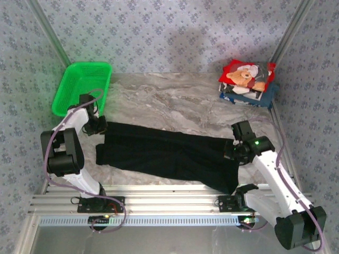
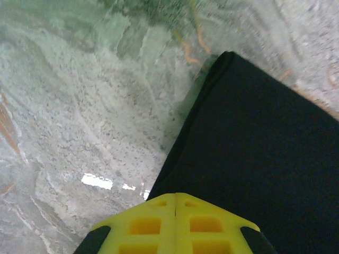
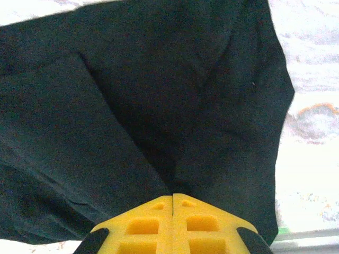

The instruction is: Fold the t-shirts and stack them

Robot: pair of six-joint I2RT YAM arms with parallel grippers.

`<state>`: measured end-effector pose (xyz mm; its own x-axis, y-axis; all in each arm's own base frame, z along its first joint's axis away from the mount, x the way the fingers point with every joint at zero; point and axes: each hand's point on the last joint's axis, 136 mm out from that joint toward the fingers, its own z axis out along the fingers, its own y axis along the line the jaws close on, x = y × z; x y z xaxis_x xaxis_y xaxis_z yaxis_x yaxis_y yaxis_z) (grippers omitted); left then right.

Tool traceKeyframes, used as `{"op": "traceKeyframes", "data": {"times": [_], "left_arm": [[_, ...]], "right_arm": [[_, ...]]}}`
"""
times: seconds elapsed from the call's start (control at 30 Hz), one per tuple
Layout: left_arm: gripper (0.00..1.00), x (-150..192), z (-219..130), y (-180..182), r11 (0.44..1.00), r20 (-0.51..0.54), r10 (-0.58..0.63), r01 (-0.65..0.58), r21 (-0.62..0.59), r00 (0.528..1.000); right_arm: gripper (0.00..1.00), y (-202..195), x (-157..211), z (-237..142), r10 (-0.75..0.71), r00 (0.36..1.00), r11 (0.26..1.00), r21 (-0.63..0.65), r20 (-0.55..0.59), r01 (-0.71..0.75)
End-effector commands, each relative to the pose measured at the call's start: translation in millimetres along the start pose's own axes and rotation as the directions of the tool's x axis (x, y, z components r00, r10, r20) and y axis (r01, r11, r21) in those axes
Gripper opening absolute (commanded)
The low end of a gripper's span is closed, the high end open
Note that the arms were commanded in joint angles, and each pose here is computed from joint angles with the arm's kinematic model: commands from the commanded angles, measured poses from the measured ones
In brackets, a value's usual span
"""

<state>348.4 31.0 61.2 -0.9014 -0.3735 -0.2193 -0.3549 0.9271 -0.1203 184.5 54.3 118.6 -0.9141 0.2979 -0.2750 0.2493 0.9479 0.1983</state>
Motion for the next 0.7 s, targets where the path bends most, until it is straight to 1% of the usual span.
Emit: {"op": "traceKeyframes", "data": {"times": [0.0, 0.13, 0.27, 0.3, 0.37, 0.5, 0.53, 0.6, 0.63, 0.67], "left_arm": [[0.0, 5, 2, 8, 0.999, -0.001, -0.018, 0.018, -0.026, 1.0], [0.0, 18, 6, 12, 0.999, -0.025, -0.031, 0.03, -0.036, 0.999], [0.0, 31, 10, 16, 0.998, -0.049, -0.041, 0.039, -0.042, 0.998], [0.0, 27, 11, 15, 0.999, -0.025, -0.04, 0.039, -0.036, 0.999], [0.0, 31, 13, 16, 0.998, -0.027, -0.04, 0.039, -0.041, 0.999], [0.0, 39, 17, 19, 0.998, -0.05, -0.038, 0.035, -0.047, 0.998], [0.02, 41, 19, 18, 0.998, -0.059, -0.04, 0.037, -0.043, 0.997], [0.13, 45, 20, 17, 0.998, -0.07, -0.046, 0.044, -0.035, 0.996], [0.18, 45, 19, 18, 0.998, -0.065, -0.054, 0.052, -0.038, 0.996], [0.22, 44, 15, 18, 0.998, -0.055, -0.061, 0.059, -0.037, 0.997]], "right_arm": [[0.0, -19, 14, 5, 0.101, 0.995, 0.993, 0.07, -0.014, -0.1], [0.0, -23, 18, 11, 0.133, 0.991, 0.986, 0.102, -0.025, -0.13], [0.0, -34, 24, 15, 0.165, 0.986, 0.974, 0.164, -0.038, -0.157], [0.0, -37, 27, 16, 0.174, 0.984, 0.97, 0.177, -0.039, -0.164], [0.0, -43, 30, 17, 0.19, 0.981, 0.962, 0.205, -0.037, -0.178], [0.0, -48, 34, 20, 0.203, 0.978, 0.954, 0.235, -0.042, -0.188], [0.01, -48, 34, 21, 0.203, 0.978, 0.954, 0.233, -0.043, -0.188], [0.17, -46, 35, 26, 0.207, 0.977, 0.955, 0.229, -0.051, -0.19], [0.28, -45, 36, 28, 0.207, 0.977, 0.955, 0.229, -0.056, -0.189], [0.34, -42, 35, 28, 0.204, 0.977, 0.957, 0.22, -0.059, -0.186]]}}
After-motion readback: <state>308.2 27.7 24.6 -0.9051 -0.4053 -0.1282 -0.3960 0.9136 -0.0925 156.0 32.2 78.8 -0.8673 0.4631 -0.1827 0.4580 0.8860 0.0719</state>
